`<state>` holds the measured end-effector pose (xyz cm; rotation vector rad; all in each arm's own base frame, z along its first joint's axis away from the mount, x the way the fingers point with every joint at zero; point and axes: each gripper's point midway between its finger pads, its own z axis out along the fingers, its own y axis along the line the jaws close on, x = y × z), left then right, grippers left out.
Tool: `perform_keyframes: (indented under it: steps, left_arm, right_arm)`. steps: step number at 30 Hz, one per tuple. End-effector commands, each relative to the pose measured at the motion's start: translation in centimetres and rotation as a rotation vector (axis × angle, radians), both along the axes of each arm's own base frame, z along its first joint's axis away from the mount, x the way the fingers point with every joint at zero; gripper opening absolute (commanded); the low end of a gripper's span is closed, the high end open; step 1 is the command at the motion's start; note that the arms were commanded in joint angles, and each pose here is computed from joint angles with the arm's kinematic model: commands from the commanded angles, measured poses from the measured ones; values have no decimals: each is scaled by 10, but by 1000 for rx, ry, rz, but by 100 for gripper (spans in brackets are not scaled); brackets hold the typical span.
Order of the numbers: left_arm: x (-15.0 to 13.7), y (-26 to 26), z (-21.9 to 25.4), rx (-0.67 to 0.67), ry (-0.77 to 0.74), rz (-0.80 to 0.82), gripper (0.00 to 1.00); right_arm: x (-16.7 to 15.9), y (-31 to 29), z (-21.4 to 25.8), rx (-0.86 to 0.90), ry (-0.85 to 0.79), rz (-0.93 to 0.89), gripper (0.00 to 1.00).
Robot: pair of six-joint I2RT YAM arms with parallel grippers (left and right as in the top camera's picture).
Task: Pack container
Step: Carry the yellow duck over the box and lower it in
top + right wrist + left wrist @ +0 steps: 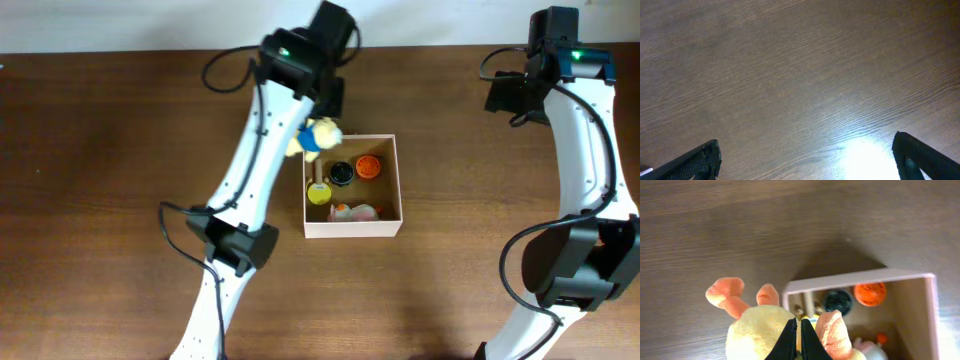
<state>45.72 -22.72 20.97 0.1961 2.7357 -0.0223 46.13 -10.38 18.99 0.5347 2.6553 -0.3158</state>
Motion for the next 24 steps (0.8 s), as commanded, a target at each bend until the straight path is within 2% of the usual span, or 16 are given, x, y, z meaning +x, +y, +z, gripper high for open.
perform_keyframes:
  steps: [1, 5, 11, 16, 18, 20, 24]
  left_arm:
    - [-18, -33, 8, -33, -9, -62, 2]
    - [-39, -65, 8, -31, -9, -136, 2]
    - [-54, -85, 9, 1, -32, -183, 2]
    - [-41, -68, 12, 97, -118, -44, 2]
    - [-35, -55, 9, 137, -146, 62, 2]
    - [-34, -49, -4, 158, -132, 145, 2]
    - [-41, -44, -38, 211, -55, 209, 2]
  right_arm:
    - [-2, -4, -3, 1, 4, -23, 99]
    - [-2, -4, -3, 1, 4, -23, 99]
    - [-2, -4, -3, 2, 4, -23, 99]
    - [-2, -4, -3, 1, 4, -23, 99]
    - [-2, -4, -3, 1, 4, -23, 99]
    - [-2, -4, -3, 1, 4, -23, 99]
    - [-2, -4, -3, 1, 4, -23, 99]
